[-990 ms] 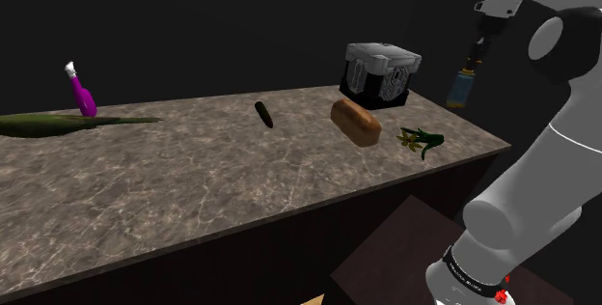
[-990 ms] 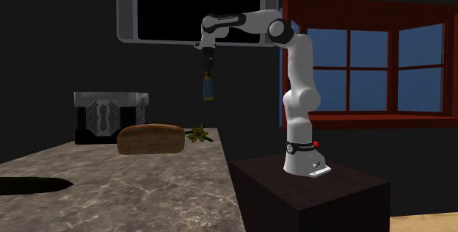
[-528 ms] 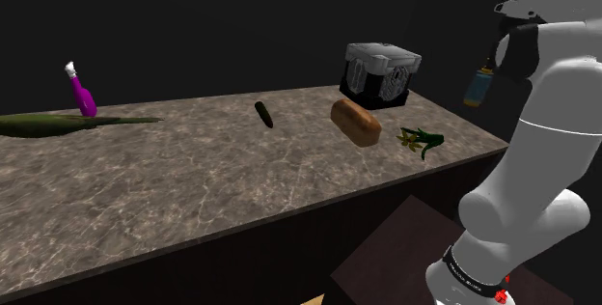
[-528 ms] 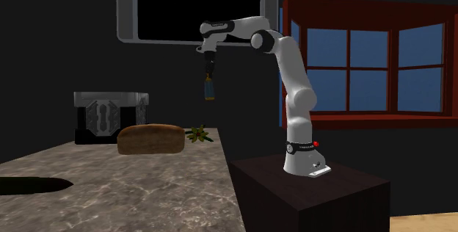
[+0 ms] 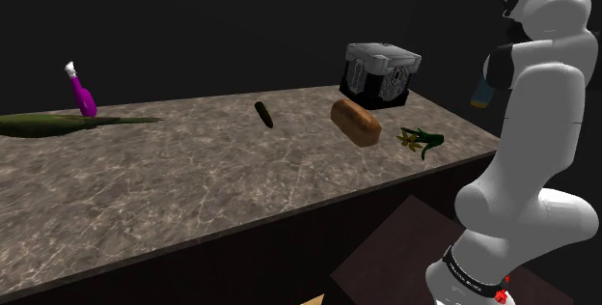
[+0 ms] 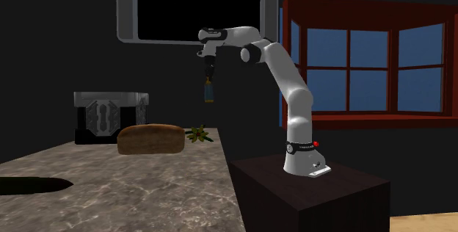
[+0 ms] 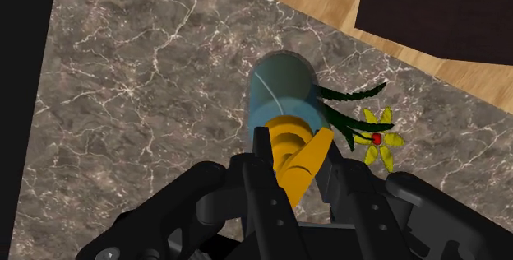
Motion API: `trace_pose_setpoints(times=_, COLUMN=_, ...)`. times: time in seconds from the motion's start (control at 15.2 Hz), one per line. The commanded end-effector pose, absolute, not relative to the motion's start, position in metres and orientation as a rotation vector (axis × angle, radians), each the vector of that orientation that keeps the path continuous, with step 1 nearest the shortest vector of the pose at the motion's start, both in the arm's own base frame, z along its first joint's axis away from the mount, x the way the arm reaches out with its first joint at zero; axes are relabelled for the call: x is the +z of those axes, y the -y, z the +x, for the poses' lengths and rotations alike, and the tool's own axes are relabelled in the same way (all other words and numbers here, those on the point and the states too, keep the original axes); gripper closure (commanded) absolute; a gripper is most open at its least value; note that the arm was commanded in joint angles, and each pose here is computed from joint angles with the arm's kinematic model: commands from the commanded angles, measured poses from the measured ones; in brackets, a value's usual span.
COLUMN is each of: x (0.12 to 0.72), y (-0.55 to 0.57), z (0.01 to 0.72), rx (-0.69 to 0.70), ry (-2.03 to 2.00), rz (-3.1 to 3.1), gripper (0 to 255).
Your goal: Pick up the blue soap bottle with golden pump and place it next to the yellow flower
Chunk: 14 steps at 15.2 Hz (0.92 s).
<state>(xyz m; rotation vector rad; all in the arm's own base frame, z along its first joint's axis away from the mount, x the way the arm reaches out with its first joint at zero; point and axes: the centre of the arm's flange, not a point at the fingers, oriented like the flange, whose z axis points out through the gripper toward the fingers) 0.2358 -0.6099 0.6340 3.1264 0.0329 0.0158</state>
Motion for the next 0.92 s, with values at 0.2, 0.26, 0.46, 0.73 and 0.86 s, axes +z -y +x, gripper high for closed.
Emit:
trace_pose_setpoints(times=0.2, x=0.607, y=0.610, z=0.236, rx=0.016, ry=-0.034, rz=3.125, gripper=255)
trace_pose_setpoints(times=0.26, x=0.601, y=0.610, z=0.236, rx=0.016, ry=-0.034, rz=3.125, gripper=255)
trace_pose_setpoints(times=0.46, x=0.586, y=0.610, z=0.236, rx=0.016, ry=-0.034, rz=3.125, gripper=255)
trace_pose_setpoints(times=0.73, x=0.565, y=0.610, z=0.236, rx=0.016, ry=-0.034, rz=3.125, gripper=255)
trace_pose_setpoints(times=0.86, x=0.554, y=0.610, z=0.236, rx=0.016, ry=-0.034, rz=3.125, gripper=255)
